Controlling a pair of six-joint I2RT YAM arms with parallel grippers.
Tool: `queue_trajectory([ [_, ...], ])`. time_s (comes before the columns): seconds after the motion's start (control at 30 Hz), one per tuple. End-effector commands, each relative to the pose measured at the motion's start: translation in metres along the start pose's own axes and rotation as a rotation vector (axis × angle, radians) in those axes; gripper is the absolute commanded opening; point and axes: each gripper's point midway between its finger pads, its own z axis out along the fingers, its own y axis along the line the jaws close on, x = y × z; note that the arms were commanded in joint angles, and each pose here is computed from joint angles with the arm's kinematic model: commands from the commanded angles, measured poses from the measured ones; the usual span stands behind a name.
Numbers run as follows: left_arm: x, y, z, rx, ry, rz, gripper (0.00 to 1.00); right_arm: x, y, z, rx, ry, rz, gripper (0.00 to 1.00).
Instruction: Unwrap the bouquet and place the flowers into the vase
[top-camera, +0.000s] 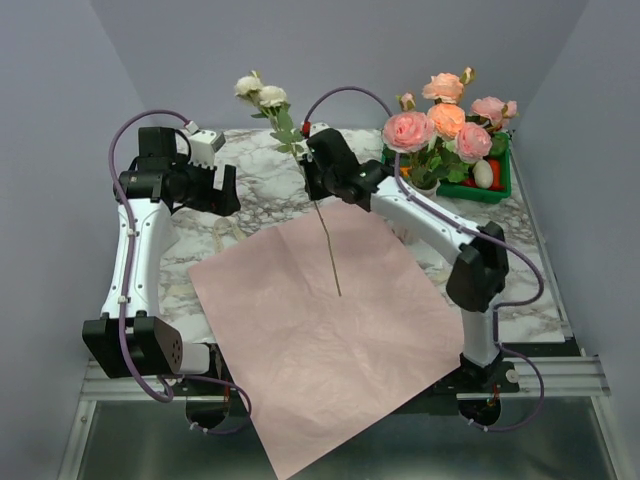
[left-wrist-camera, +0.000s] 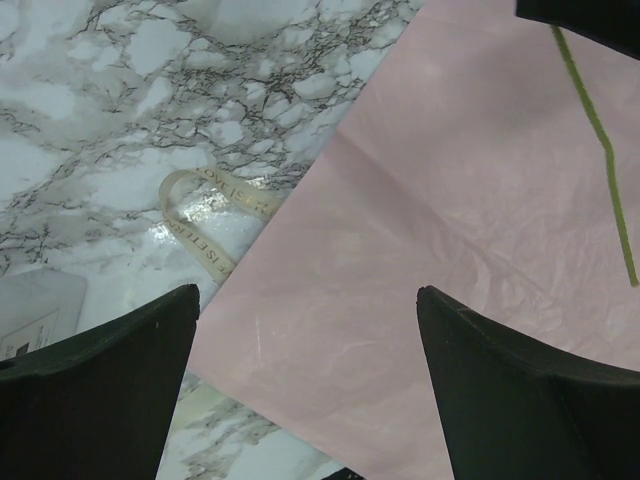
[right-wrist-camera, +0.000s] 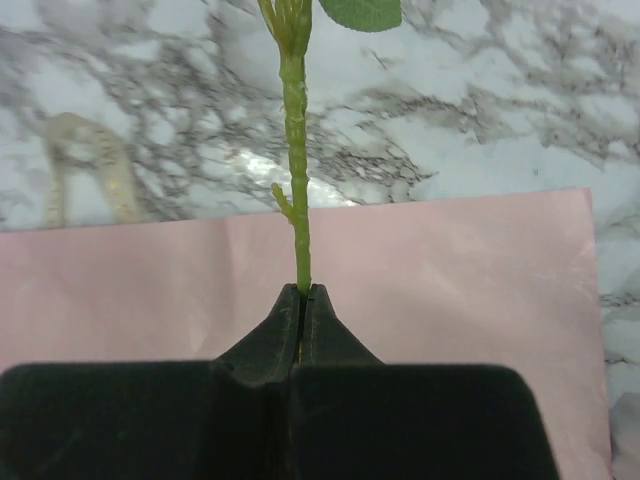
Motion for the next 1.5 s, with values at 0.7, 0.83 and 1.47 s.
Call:
queue_trajectory([
  [0.7,0.003,-0.005,-0.013,-0.009,-0.04,-0.026,0.99,-0.186,0.023,-0.403,-0.232,-1.114,-0.257,0.01],
  [0.83,0.001,-0.004,-0.012,-0.004,-0.038,-0.027,0.99,-0.188,-0.01,-0.453,-0.116,-1.197,-0.249,0.01],
  [1.47,0.004,-0.019,-0.004,0.106,-0.019,-0.034,0.99,-0.097,-0.141,-0.472,0.424,-1.077,-0.131,0.01],
])
